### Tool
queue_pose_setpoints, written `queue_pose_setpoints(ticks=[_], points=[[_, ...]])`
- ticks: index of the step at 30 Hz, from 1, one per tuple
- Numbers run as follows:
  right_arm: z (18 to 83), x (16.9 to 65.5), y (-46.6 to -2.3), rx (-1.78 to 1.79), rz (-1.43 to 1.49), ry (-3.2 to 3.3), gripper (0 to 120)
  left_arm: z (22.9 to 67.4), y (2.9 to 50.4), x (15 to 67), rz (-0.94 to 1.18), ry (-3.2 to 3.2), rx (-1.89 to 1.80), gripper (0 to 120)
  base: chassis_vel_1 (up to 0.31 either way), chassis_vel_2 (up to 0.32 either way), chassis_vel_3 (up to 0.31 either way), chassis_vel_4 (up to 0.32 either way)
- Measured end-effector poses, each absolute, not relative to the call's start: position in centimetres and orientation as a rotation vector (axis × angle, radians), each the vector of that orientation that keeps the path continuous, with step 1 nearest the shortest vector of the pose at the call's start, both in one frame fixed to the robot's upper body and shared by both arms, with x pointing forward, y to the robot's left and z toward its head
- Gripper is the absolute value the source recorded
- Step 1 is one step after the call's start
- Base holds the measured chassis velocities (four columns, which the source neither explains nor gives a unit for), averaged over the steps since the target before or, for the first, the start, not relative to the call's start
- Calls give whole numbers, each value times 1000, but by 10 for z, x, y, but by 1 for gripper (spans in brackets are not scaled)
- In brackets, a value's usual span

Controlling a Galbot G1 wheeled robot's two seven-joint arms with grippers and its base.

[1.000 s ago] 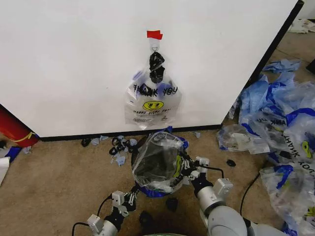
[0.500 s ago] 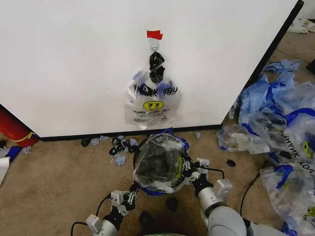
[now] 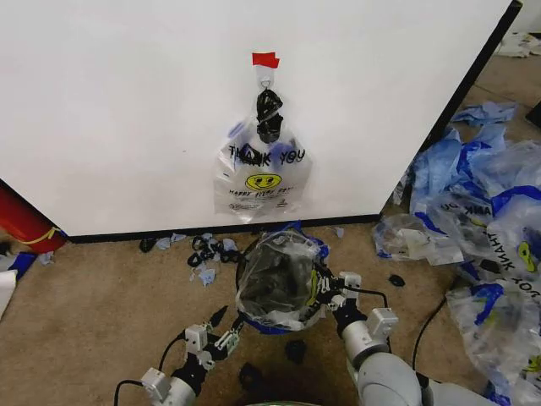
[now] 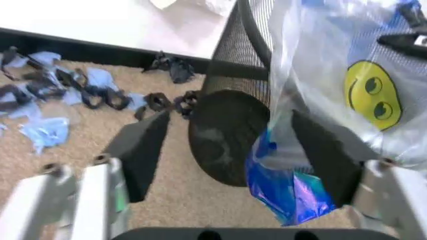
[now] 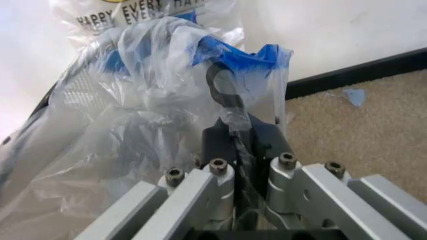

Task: Pick up the garbage bag from the wall and place it over the trash bin.

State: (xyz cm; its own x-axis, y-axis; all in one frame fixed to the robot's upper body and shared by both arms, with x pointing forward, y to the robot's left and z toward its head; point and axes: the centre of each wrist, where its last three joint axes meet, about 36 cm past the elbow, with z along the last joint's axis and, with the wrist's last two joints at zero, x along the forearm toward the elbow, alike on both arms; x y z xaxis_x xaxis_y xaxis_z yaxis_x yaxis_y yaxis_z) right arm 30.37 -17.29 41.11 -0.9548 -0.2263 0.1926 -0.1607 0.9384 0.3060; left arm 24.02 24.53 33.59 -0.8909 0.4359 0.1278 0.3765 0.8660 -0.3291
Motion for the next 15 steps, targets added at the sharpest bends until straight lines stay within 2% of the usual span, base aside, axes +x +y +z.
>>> queue_pose_setpoints(ticks=[3, 5, 15], points=[[408, 307, -176, 279, -417, -2876, 1, 342, 248, 239, 427, -2843, -620, 92, 0, 0, 0, 0], [407, 307, -176, 279, -416, -2878, 1, 344, 249, 239, 424, -2843, -619, 95, 0, 0, 0, 0], [402, 302, -171, 341, -378, -2866, 1, 376, 242, 252, 472, -2870, -661, 97, 0, 0, 0, 0]])
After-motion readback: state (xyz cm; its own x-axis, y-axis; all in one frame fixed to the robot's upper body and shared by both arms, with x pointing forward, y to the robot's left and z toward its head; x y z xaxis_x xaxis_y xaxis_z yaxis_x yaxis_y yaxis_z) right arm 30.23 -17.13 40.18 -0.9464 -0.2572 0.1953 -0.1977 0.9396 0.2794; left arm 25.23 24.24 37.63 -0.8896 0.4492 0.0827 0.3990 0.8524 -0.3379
